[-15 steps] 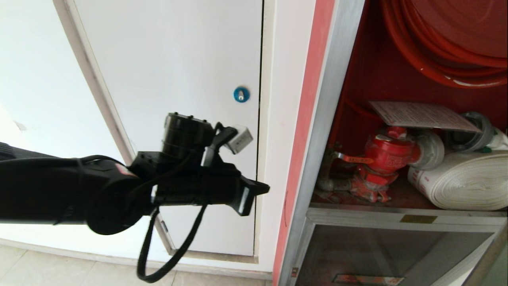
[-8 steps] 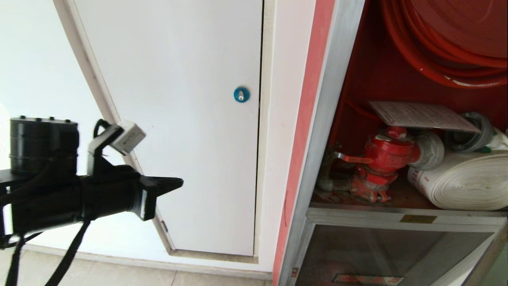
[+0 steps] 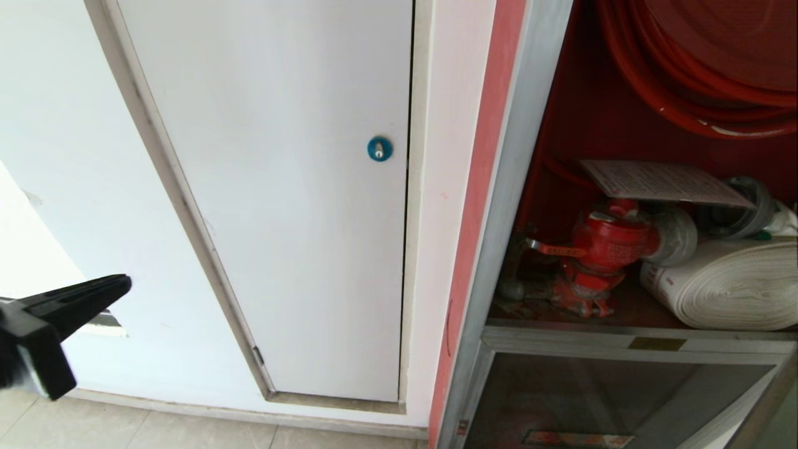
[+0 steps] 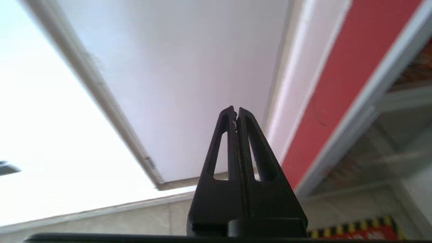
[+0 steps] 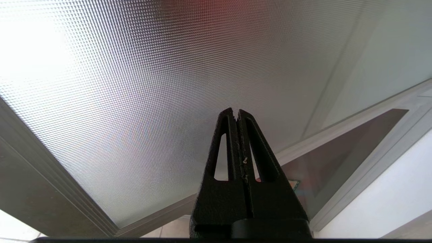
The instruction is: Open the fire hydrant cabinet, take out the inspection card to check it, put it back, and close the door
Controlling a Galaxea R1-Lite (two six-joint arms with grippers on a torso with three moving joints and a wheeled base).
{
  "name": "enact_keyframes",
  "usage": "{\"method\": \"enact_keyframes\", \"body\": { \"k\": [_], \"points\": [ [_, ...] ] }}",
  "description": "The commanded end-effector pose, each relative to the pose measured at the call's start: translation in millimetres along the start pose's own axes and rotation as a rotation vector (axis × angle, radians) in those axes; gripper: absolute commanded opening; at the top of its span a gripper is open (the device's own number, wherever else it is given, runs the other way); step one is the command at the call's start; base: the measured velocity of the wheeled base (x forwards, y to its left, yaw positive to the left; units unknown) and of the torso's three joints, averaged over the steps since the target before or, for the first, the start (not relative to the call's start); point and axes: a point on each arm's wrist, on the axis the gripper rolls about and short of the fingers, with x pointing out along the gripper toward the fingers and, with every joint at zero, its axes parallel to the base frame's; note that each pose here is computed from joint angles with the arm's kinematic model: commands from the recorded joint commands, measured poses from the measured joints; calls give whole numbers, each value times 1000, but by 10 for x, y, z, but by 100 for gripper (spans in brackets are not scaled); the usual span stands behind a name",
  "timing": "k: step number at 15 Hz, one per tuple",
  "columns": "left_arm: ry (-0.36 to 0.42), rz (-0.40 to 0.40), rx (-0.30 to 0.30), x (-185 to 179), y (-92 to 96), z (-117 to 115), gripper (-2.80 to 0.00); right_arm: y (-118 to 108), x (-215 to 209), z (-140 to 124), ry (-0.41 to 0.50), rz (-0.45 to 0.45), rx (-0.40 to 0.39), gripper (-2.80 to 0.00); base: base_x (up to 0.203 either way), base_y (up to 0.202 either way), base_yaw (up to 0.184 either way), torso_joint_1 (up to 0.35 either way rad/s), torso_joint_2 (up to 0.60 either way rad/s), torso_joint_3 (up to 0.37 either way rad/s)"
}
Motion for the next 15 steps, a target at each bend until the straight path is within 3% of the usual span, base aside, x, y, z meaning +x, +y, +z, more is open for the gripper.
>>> {"method": "enact_keyframes", "body": {
  "k": [1, 7, 11, 15],
  "points": [
    [-121, 76, 11, -429, -34, 8, -280, 0, 1, 0, 1, 1, 0, -280, 0, 0, 0, 0, 0, 0],
    [-218, 280, 13, -927, -97, -359, -280, 0, 1, 0, 1, 1, 0, -280, 0, 0, 0, 0, 0, 0],
    [-257, 295, 20, -1082, -168, -690, -280, 0, 1, 0, 1, 1, 0, -280, 0, 0, 0, 0, 0, 0],
    [-244, 276, 23, -1104, -209, -999, -280, 0, 1, 0, 1, 1, 0, -280, 0, 0, 0, 0, 0, 0]
  ]
}}
